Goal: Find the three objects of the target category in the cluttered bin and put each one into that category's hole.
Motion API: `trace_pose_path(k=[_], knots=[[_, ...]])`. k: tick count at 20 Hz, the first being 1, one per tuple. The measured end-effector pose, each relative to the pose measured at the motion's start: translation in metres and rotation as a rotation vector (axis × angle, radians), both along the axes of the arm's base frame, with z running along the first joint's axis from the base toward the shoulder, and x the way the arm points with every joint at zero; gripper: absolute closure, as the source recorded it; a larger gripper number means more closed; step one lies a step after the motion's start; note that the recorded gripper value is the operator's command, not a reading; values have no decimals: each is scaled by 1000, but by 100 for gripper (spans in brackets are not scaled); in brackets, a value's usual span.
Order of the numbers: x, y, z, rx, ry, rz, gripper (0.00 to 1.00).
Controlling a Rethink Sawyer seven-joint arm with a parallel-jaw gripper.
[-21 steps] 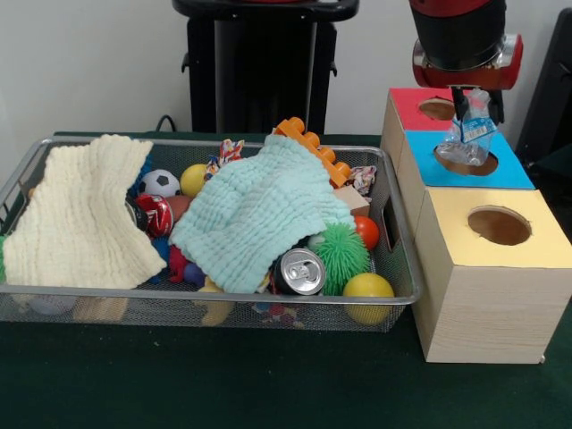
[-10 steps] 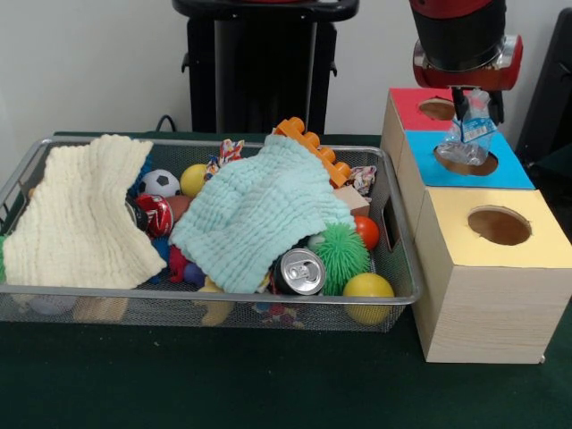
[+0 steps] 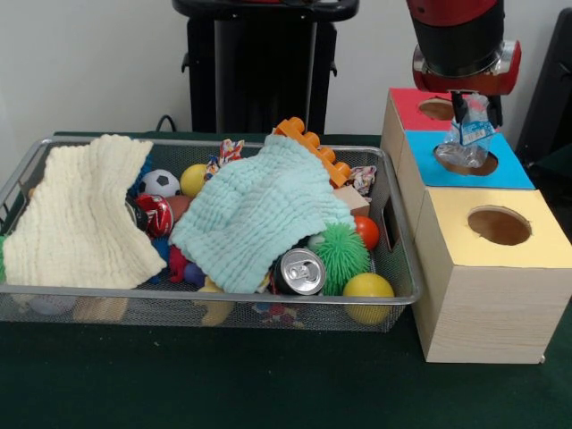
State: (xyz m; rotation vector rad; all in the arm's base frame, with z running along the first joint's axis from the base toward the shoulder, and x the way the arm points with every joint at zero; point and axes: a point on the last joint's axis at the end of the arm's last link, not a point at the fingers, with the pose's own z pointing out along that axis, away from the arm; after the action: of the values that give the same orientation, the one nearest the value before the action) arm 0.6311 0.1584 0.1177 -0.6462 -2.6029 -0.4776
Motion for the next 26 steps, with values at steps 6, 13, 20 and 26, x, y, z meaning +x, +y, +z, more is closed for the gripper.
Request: trace_pose_path(k=[6,13,20,26], knots=[[0,1,0,2,0,-2,100],[1,4,1,8,3,-8,100],[-1,12,-2,13,10,0,100],[-6,18,-11,17,28,8,100]])
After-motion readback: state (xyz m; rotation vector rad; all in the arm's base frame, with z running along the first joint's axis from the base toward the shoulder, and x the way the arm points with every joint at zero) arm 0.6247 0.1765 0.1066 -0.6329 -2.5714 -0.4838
